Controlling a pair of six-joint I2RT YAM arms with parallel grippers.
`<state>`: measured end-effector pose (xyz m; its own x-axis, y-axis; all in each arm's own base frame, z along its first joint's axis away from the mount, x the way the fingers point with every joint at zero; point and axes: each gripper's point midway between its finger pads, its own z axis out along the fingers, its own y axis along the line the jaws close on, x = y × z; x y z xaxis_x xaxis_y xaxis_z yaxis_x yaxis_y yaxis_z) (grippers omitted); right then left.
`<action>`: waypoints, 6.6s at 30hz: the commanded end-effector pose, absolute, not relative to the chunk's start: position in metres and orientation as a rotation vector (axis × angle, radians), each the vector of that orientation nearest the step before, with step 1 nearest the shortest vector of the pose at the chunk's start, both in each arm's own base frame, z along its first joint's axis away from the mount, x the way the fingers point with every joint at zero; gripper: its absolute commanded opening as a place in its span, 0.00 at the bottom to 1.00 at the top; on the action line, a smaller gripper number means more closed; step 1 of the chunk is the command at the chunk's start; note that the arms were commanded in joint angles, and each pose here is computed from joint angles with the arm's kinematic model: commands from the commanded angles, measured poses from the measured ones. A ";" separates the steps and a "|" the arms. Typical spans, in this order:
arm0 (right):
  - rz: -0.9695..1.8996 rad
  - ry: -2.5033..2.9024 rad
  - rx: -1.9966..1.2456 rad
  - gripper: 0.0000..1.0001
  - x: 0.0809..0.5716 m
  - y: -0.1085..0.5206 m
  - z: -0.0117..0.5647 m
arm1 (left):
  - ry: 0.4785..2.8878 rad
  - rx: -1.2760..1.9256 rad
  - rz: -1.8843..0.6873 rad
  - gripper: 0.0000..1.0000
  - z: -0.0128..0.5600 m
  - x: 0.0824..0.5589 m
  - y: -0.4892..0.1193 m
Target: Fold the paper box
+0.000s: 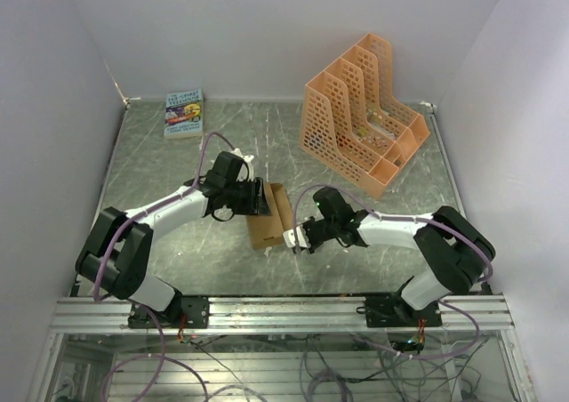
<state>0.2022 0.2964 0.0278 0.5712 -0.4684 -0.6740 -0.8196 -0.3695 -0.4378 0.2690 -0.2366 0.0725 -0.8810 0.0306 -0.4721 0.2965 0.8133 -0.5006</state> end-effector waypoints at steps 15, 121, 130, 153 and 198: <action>0.630 1.242 -1.999 0.00 0.214 0.295 0.022 | 2.648 0.244 -0.690 0.58 0.041 0.262 -0.211; 0.833 1.618 -1.812 0.00 0.220 0.304 0.039 | 2.625 0.084 -0.638 0.59 0.041 0.274 -0.184; 0.858 1.672 -1.750 0.00 0.228 0.294 0.040 | 2.661 0.044 -0.598 0.57 0.028 0.271 -0.165; 0.863 1.683 -1.764 0.00 0.226 0.306 0.042 | 2.596 0.066 -0.780 0.58 0.053 0.282 -0.185; 0.814 1.667 -1.801 0.52 0.231 0.293 0.080 | 2.511 0.065 -0.714 0.70 0.094 0.298 -0.185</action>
